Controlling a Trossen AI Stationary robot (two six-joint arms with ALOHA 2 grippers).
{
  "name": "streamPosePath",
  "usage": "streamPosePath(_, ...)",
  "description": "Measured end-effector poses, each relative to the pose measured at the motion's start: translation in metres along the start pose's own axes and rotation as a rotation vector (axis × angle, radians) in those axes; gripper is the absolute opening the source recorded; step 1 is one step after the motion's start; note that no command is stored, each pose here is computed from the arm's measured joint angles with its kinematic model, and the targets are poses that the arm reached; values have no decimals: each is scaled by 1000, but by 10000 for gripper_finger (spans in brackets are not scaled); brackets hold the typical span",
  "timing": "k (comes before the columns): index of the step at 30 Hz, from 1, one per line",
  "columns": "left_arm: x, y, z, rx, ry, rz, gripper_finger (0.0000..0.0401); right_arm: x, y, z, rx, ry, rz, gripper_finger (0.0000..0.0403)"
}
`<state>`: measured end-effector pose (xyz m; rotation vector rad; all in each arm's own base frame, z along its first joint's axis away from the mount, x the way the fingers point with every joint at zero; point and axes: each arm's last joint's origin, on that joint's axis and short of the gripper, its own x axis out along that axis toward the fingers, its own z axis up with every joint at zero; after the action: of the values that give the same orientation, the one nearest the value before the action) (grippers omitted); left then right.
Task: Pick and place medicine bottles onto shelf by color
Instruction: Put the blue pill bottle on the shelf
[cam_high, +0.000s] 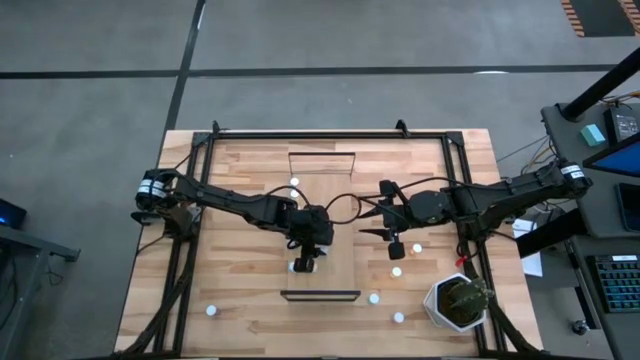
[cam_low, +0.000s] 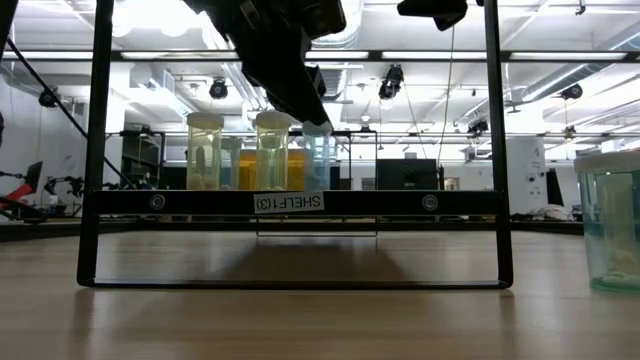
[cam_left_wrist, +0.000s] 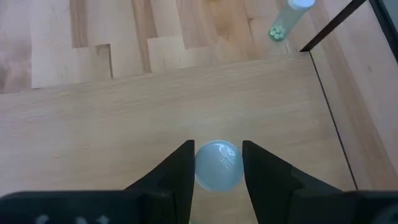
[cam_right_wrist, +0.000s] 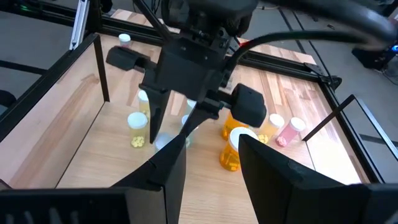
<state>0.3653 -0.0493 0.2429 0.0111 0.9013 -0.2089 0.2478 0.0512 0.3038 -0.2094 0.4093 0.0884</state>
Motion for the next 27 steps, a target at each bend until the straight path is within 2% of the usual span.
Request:
streamPosePath(15,-4,-8,-6,-12,66,-10,107,0,0,1,9,-8,-1,137)
streamPosePath(27,-29,-18,-5,15,43,20,107,0,0,1,31,-9,-1,137)
